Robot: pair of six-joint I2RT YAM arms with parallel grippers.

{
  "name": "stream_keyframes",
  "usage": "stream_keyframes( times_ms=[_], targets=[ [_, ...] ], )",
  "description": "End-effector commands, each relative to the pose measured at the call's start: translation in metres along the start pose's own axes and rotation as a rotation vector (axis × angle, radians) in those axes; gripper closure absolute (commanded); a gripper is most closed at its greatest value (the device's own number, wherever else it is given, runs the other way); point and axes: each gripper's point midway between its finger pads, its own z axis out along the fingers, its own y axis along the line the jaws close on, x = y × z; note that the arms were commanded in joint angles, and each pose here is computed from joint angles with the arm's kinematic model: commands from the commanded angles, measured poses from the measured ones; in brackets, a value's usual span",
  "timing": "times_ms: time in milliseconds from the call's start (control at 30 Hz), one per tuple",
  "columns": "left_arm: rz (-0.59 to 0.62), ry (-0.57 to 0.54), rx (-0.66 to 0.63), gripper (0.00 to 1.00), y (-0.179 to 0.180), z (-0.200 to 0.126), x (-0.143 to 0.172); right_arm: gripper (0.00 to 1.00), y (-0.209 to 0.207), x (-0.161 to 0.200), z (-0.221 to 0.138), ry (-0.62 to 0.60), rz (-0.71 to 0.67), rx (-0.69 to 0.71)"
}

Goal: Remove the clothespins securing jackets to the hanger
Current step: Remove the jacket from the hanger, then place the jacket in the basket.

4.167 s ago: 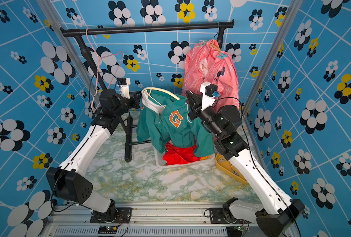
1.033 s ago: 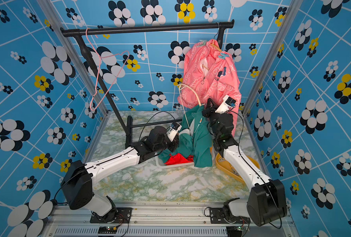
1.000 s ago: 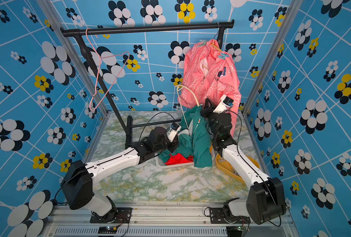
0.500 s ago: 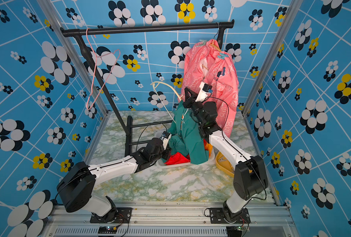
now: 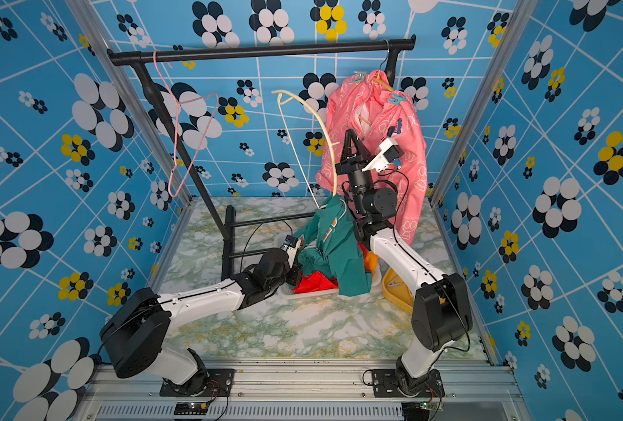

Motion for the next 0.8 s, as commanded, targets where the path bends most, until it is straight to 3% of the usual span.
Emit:
stream_keyframes(
  times_ms=[0,267,400,567,767],
  targets=[
    [-0.007,0.011,-0.030,1.00,0.007,-0.008,0.006,1.00,0.019,-0.047,0.001,-0.188,0.089,-0.083],
    [0.002,0.036,-0.053,1.00,0.011,-0.001,0.014,1.00,0.058,-0.078,0.030,-0.171,0.079,-0.175],
    [-0.002,0.058,-0.063,1.00,0.012,0.012,0.023,1.00,0.050,-0.077,0.038,-0.066,0.058,-0.055],
    [-0.012,0.095,-0.074,1.00,0.013,0.031,0.036,1.00,0.045,-0.073,0.009,0.136,0.002,0.067],
    [-0.003,0.104,-0.101,1.00,0.024,0.044,0.026,1.00,0.043,-0.090,-0.040,0.247,-0.189,0.176]
  ],
)
